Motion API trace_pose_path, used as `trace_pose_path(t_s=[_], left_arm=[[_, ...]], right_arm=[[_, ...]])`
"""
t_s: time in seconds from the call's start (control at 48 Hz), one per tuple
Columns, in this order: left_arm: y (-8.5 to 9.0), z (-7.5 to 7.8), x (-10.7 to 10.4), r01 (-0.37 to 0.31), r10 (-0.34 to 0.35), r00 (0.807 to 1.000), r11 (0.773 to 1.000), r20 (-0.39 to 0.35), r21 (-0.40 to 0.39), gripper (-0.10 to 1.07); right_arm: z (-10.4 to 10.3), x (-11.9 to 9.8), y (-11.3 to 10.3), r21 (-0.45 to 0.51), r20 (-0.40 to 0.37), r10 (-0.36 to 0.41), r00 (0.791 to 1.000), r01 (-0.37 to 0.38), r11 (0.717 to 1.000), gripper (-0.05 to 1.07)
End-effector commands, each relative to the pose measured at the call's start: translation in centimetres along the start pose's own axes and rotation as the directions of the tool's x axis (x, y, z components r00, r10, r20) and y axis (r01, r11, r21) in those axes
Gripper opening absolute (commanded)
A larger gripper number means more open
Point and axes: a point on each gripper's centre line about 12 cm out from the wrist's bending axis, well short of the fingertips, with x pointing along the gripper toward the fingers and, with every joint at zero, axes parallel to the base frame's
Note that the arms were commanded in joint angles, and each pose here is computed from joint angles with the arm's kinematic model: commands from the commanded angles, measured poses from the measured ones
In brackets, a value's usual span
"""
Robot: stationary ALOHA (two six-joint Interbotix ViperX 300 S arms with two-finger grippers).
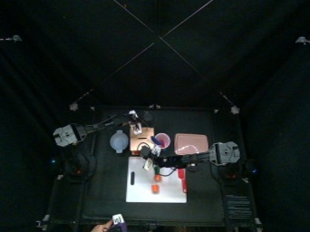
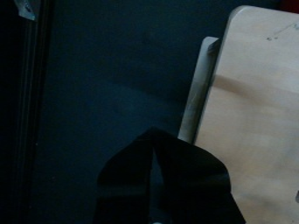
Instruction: Close drawer
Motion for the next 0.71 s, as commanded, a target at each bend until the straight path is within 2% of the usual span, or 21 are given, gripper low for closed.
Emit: trace_pose_path(t_s=[0.0, 0.146, 0.333, 0.458, 0.542, 0.688], left_arm=[[0.0, 0.5, -0.4, -0.007, 0.007, 1.000, 1.000, 0.024, 0.004, 0.51], [0.2, 0.6, -0.6, -0.016, 0.016, 0.999, 1.000, 0.035, -0.001, 0.51], [1.2, 0.7, -1.6, -0.036, 0.039, 0.997, 0.998, 0.073, -0.044, 0.51], [2.8, 0.8, -3.2, -0.083, 0.098, 0.984, 0.991, 0.151, -0.106, 0.51], [3.3, 0.6, -4.5, -0.112, 0.133, 0.974, 0.986, 0.181, -0.123, 0.51], [3.0, -0.5, -6.9, -0.128, 0.165, 0.961, 0.977, 0.223, -0.169, 0.51]], right_arm=[[2.1, -0.7, 0.1, 0.019, 0.041, 0.014, 0.999, -0.015, 1.000, 0.08], [2.0, -1.1, 0.0, 0.037, 0.032, 0.019, 0.999, -0.020, 0.999, 0.08], [1.9, -3.4, 0.2, 0.040, 0.046, 0.058, 0.997, -0.059, 0.997, 0.07], [1.0, -6.5, 1.5, 0.039, 0.064, 0.158, 0.985, -0.161, 0.986, 0.07], [0.3, -9.5, 1.7, 0.055, 0.079, 0.223, 0.972, -0.227, 0.972, 0.07], [-1.9, -13.4, 0.9, 0.123, 0.055, 0.251, 0.966, -0.256, 0.959, 0.07]])
